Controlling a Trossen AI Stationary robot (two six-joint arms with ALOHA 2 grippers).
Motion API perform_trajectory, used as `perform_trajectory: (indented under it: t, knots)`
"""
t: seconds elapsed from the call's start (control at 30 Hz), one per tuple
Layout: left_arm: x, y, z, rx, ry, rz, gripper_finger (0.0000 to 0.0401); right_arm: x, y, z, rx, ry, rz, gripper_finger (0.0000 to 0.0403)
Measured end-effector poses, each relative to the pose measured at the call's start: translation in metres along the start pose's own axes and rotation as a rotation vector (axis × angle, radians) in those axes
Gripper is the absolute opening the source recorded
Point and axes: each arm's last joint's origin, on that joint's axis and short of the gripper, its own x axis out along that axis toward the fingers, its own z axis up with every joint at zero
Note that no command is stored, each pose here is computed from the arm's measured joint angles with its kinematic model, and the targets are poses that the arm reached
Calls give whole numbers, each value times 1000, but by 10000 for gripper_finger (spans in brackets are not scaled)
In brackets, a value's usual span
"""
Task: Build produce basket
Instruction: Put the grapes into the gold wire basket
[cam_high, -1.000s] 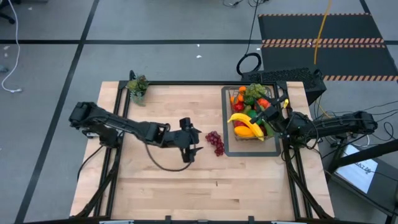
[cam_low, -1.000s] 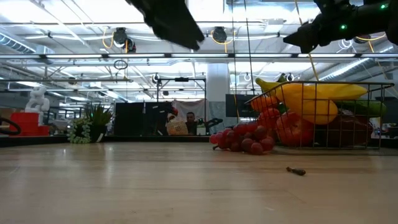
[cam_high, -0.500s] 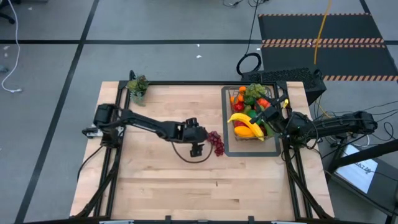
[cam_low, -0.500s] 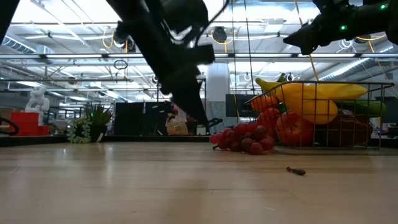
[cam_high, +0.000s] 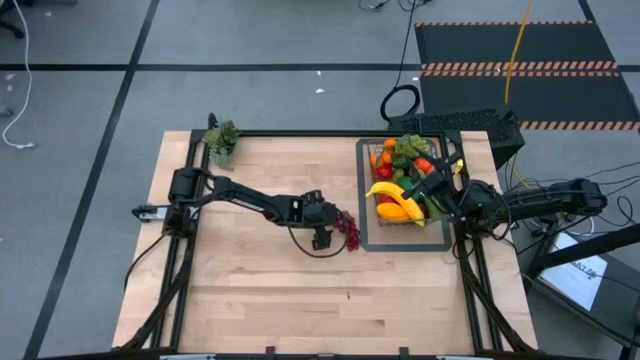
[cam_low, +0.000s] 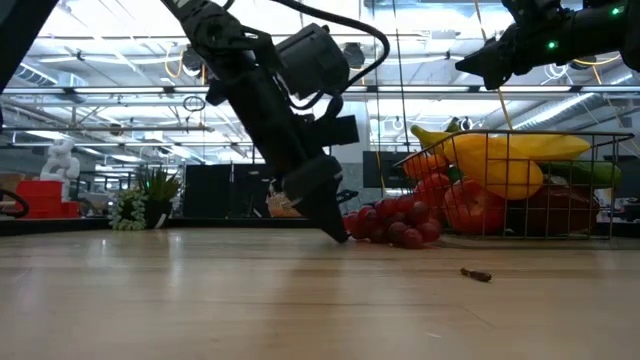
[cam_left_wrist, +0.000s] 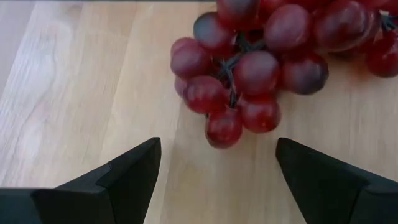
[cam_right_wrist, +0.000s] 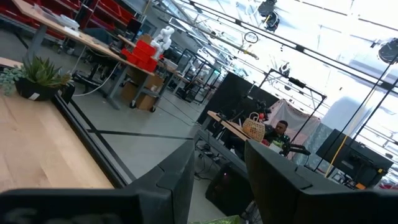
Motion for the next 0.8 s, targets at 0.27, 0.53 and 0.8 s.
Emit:
perform_trajectory:
  t: [0.27,0.53,0.8]
  knots:
    - [2,0,2,15,-26,-1,317,0,0,0,0,0,0,135]
    - [14,-1,1,20,-52,-9,227,0,0,0,0,0,0,135]
    - [16,-2,-1,62,-41,-13,121,0,0,0,-5,0,0,135]
